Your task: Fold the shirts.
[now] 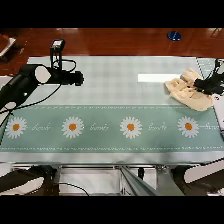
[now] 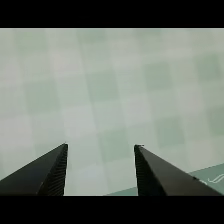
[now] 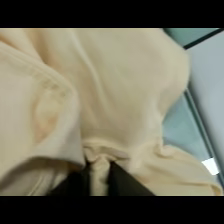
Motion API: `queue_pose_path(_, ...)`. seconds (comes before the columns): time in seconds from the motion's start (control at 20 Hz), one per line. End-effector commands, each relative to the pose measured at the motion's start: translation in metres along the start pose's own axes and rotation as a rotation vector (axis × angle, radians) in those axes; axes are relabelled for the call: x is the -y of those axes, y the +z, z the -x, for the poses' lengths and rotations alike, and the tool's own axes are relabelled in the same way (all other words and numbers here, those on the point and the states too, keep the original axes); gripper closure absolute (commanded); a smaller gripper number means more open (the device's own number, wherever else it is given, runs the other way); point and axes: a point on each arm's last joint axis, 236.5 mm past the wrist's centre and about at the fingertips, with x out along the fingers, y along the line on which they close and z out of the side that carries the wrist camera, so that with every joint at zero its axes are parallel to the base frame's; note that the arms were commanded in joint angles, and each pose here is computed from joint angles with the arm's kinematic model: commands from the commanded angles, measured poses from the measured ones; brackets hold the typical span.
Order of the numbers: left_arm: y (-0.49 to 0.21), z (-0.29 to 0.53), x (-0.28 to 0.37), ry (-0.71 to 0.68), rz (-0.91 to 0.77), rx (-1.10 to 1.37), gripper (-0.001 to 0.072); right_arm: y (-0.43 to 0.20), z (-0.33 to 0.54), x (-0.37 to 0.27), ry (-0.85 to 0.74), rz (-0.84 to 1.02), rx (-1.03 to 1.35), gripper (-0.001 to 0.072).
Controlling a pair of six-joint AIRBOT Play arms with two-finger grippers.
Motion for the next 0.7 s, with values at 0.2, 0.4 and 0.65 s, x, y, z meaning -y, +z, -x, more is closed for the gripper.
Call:
queue_pose_path(0.2,-0.006,0.070,-0.046,0.079,0.053,-0.118,0.0200,0.020,0.108,-0.088,0.460,0.102,0.183,0.0685)
queue_pose_path(0.4,-0.053,0.120,-0.035,0.037,0.104,-0.149,0.0200,0.041,0.298,-0.128,0.731,0.147,0.619,0.0685)
queue_pose_path(0.65,-0.134,0.129,0.010,-0.115,0.165,-0.064,0.0200,-0.019,0.497,-0.159,0.783,0.378,1.008,0.0685)
